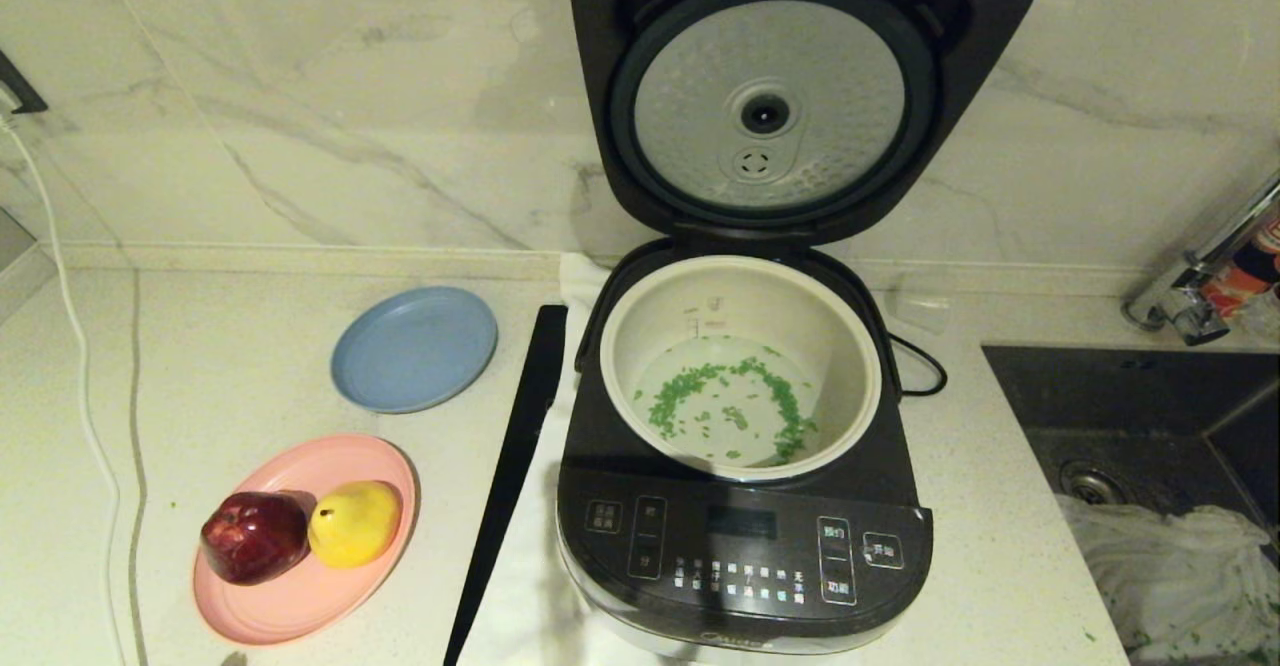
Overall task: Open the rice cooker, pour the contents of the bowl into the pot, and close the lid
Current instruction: Fill a bowl with water from the tap
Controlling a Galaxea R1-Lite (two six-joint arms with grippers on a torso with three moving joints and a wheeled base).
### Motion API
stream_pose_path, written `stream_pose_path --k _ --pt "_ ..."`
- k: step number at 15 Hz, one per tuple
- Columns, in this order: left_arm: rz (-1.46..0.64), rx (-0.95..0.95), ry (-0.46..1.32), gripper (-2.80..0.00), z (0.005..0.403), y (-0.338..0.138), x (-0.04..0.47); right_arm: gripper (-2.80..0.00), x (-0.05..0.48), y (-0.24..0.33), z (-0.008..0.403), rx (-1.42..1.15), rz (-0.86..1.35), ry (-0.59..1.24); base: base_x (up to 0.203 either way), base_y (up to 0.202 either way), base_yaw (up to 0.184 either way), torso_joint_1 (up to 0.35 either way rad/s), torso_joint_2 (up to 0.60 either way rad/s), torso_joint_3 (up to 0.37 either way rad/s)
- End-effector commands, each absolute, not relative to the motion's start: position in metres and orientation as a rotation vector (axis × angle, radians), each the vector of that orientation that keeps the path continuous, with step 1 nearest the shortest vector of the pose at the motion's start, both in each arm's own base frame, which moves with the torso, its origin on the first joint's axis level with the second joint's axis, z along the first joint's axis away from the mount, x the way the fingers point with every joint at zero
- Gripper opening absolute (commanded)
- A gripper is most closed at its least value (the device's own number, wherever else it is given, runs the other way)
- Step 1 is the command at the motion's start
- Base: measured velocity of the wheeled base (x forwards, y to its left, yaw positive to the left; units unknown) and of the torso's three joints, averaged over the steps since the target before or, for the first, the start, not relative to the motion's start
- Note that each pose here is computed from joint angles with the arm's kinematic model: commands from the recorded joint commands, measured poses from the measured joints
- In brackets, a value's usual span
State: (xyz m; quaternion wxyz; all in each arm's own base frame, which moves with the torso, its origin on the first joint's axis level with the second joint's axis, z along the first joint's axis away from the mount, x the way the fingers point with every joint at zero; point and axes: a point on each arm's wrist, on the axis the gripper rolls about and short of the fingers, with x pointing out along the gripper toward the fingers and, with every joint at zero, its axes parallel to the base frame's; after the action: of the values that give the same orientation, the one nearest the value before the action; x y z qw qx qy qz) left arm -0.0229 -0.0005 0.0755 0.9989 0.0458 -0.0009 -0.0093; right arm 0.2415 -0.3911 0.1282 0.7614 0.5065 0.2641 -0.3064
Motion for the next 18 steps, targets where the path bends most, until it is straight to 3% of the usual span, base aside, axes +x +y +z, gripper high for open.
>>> stream_pose_path --k 1,10,18 --pt "-0.019 0.092 0.007 -2.80 0.073 0.000 -0.022 -2.80 0.248 -0.391 0.123 1.105 -0.658 0.579 0.000 0.000 0.000 0.000 0.00 0.000" --pt "-0.019 0.092 0.007 -2.80 0.073 0.000 -0.022 -2.80 0.243 -0.369 0.145 1.112 -0.652 0.590 0.000 0.000 0.000 0.000 0.00 0.000" --pt "-0.019 0.092 0.007 -2.80 0.073 0.000 -0.022 -2.80 0.225 -0.267 0.185 0.966 -0.568 0.727 0.000 0.000 0.000 0.000 0.00 0.000"
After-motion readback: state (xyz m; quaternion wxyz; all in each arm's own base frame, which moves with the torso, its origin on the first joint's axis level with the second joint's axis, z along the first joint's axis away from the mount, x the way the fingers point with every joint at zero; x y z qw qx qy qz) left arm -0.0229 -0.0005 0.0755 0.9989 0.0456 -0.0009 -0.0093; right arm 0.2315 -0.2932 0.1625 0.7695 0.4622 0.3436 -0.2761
